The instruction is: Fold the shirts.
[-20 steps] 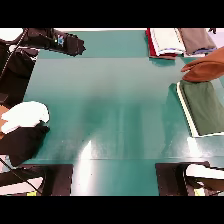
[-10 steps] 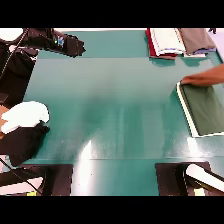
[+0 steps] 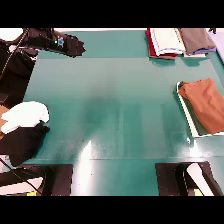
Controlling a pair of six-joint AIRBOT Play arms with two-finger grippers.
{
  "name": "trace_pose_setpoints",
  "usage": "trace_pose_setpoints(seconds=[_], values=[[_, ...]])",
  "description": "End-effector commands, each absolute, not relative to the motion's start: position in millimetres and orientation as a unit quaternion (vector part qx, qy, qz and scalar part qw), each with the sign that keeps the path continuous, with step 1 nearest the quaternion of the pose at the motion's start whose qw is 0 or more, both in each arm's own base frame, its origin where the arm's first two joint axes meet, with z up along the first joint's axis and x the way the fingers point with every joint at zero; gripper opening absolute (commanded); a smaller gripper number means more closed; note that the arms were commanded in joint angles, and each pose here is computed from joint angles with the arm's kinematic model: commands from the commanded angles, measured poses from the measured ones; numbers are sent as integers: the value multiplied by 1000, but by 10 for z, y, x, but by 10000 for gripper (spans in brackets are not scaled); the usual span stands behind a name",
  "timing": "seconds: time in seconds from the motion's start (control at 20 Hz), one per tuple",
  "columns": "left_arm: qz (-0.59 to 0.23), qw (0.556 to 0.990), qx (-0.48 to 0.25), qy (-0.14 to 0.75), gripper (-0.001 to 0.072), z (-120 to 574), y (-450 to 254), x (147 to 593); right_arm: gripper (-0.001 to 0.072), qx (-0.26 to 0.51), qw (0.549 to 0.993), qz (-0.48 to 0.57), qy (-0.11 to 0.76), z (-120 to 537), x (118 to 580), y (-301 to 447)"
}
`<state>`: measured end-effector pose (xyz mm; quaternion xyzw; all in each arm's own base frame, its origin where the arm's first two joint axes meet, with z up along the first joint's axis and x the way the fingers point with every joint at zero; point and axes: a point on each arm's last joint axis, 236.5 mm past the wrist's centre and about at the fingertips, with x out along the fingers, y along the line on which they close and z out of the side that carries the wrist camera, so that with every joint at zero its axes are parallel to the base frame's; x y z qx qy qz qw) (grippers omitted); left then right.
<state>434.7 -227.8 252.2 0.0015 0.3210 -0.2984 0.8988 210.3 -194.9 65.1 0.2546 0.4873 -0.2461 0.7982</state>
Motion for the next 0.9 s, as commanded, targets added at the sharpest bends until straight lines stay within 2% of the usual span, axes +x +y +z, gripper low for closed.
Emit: trace_pose_setpoints(seconds=[0.0, 0.15, 0.25, 0.4, 0.55, 0.6, 0.7, 0.75, 0.8, 0.85], values=[[-300, 899, 5, 319, 22, 2528, -2280, 4348, 610, 280, 809, -262, 445, 862, 2052, -1971], [-300, 899, 5, 319, 22, 2528, -2278, 4349, 610, 267, 877, -185, 354, 1596, 2598, -1648], [-299, 901, 4, 315, 22, 2541, -2279, 4361, 609, 241, 908, -103, 326, 1957, 2917, -1186], [-297, 903, 3, 309, 22, 2564, -2276, 4384, 609, 197, 925, 23, 323, 2191, 3239, -366], [-301, 891, 11, 338, 22, 2448, -2265, 4283, 606, 164, 915, 132, 344, 2162, 3425, 403], [-304, 889, 11, 343, 22, 2433, -2270, 4263, 557, 155, 909, 163, 351, 2116, 3467, 639], [-302, 892, 9, 336, 22, 2461, -2273, 4289, 409, 142, 897, 208, 364, 2018, 3521, 1016], [-302, 894, 8, 330, 22, 2482, -2275, 4308, 286, 136, 891, 225, 370, 1971, 3533, 1168], [-301, 896, 6, 326, 22, 2499, -2277, 4323, 113, 132, 885, 239, 376, 1923, 3541, 1297], [-300, 899, 5, 319, 22, 2526, -2279, 4347, 19, 128, 881, 249, 380, 1886, 3544, 1390]])
